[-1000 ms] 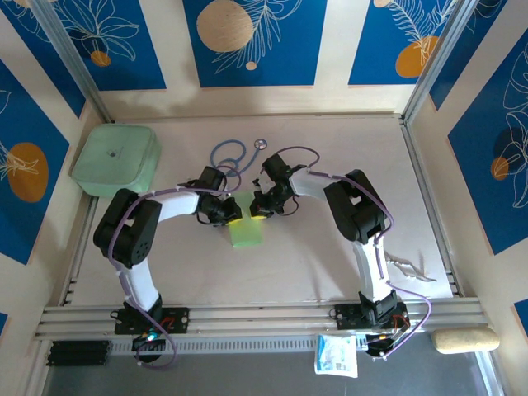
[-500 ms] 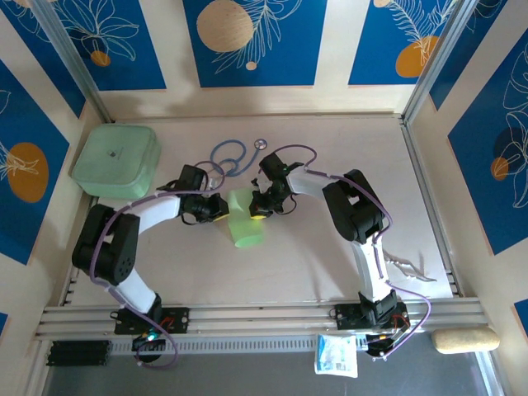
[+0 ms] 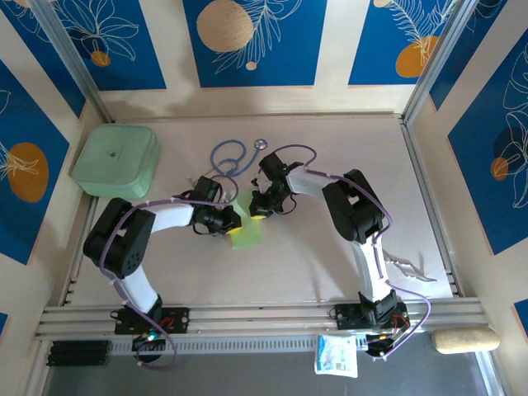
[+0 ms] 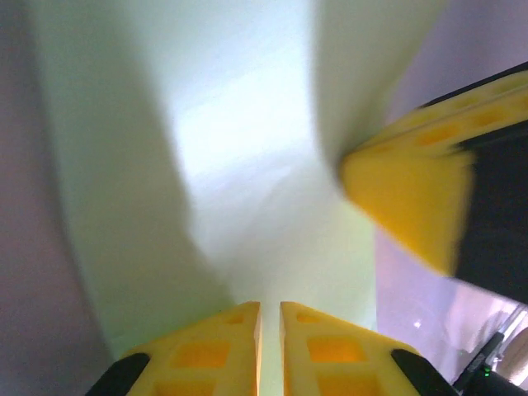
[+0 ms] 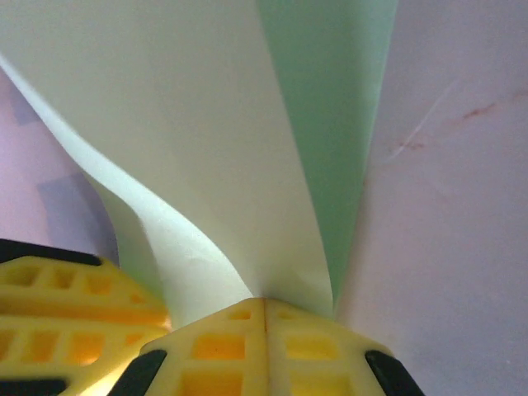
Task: Fold a paper plane with a square sheet of paper (pick it up from the middle)
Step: First fold in half a square sheet of paper at the center of the table.
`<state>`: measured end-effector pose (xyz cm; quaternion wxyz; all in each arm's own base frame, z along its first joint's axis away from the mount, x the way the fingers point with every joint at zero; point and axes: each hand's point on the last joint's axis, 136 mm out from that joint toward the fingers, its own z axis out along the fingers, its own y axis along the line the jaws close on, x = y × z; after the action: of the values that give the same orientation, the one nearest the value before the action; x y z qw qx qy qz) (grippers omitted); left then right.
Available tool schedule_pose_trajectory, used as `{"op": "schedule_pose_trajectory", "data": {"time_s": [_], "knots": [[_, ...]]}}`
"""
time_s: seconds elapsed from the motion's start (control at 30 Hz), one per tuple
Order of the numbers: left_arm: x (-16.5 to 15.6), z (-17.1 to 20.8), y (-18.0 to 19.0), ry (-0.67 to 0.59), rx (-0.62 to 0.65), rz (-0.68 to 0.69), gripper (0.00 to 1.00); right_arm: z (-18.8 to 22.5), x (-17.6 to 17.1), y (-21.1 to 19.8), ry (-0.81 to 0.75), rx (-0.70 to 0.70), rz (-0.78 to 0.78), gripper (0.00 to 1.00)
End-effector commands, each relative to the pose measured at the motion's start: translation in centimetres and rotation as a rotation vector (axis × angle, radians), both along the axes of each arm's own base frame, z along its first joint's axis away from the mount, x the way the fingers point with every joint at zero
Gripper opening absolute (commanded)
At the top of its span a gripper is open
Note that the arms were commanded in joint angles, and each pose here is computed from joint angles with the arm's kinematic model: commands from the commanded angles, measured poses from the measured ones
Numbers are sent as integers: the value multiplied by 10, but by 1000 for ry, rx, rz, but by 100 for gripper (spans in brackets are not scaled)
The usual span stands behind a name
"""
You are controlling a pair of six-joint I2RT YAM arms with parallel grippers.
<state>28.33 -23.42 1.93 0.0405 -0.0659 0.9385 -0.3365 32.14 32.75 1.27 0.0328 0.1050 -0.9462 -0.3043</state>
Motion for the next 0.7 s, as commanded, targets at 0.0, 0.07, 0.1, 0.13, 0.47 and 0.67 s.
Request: {"op": "schedule_pose_trajectory", "data": {"time_s": [0.0,0.07,0.1,0.13,0.47,0.67], "knots": [[-21,-26,21,80,53,7,14,-75,-36,-69,142,-349,-21,1],[-32,-36,36,113,71,30,14,-76,-36,-70,144,-356,-22,1],[-36,-37,39,121,73,35,13,-76,-36,-71,144,-357,-21,1],[-41,-37,42,127,77,35,13,-77,-36,-72,146,-362,-24,1],[-3,47,18,-92,-60,44,14,-74,-32,-72,132,-368,-19,1],[23,38,-5,-102,-81,53,14,-75,-32,-70,141,-366,-21,1]]}}
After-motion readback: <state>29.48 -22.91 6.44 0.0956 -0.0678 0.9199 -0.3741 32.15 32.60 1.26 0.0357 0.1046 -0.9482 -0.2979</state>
